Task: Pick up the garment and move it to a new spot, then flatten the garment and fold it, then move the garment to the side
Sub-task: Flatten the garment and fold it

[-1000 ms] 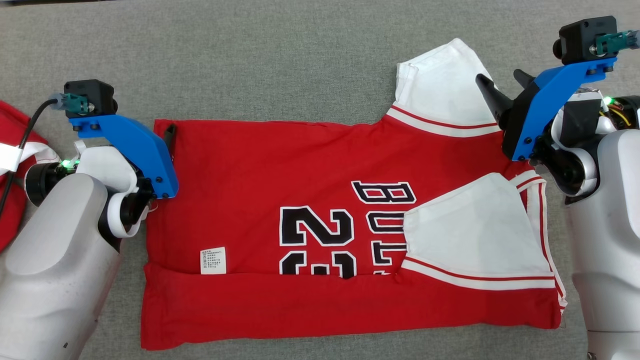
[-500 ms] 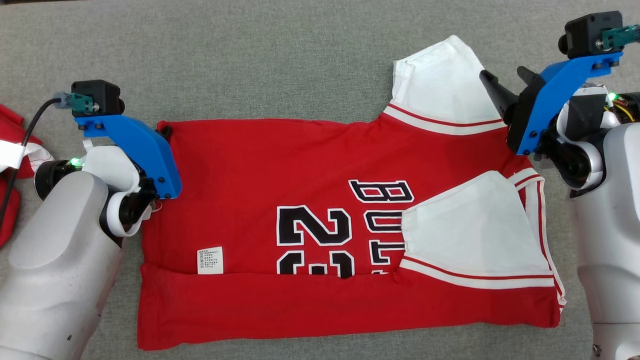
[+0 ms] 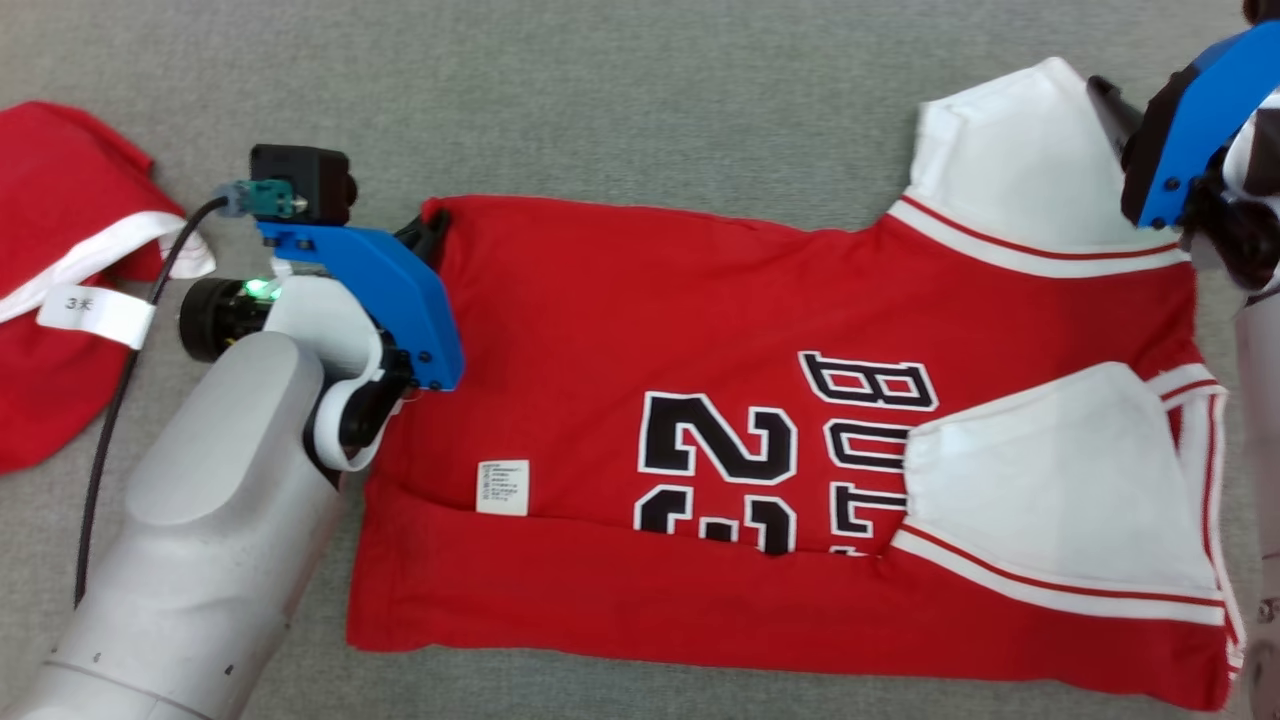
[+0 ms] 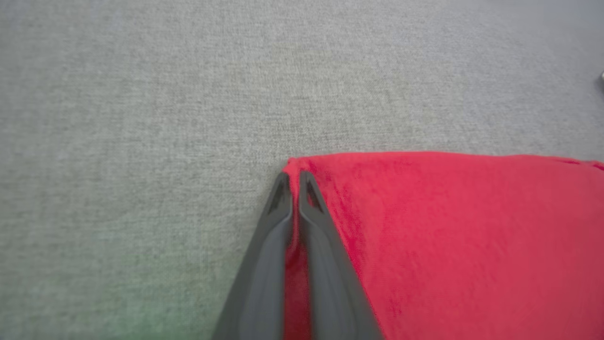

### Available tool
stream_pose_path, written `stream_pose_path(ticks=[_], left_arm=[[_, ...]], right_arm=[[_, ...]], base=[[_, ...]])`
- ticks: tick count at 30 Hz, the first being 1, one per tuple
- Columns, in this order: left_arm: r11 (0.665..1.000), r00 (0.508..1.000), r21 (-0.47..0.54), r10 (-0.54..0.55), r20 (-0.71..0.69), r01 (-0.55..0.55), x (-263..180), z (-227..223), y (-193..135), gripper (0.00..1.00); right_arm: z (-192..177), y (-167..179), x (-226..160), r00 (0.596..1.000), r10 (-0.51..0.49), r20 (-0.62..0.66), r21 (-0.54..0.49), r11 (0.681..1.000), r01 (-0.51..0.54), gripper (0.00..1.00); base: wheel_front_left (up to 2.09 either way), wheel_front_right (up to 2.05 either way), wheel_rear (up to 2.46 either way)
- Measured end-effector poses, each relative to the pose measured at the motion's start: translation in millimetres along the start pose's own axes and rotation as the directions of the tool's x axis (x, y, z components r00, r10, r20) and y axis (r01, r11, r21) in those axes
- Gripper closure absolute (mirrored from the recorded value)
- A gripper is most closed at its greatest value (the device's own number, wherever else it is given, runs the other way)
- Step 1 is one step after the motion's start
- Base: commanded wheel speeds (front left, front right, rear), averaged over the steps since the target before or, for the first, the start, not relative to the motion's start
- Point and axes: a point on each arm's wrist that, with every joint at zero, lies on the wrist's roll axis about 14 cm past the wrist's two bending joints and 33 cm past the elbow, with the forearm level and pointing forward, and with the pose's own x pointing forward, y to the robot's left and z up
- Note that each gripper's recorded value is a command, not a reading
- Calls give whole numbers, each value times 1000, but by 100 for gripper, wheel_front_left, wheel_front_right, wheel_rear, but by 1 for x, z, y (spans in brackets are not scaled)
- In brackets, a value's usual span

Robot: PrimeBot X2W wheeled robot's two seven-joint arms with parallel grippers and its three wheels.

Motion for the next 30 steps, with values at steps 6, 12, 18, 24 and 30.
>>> stream_pose_path(ticks=[6,12,18,24,30], left_arm=[[1000,1000,16,-8,19,7,-4,-2,3,100],[1000,999,21,-10,35,9,-5,-2,4,100],[1000,998,24,-12,55,11,-5,2,3,100],[1000,989,28,-8,150,3,-9,14,2,100],[997,970,79,-27,243,8,-30,19,-3,100]], right_arm=[[-2,12,28,998,0,-63,-40,999,-3,0],[-17,19,46,992,-1,-123,-61,998,-7,55],[-16,22,44,993,5,-118,-103,995,-17,100],[5,20,31,999,32,-5,-74,997,-32,100],[18,30,4,992,99,83,-47,994,-96,100]], base=[[0,0,0],[0,0,0],[0,0,0],[0,0,0],[0,0,0]])
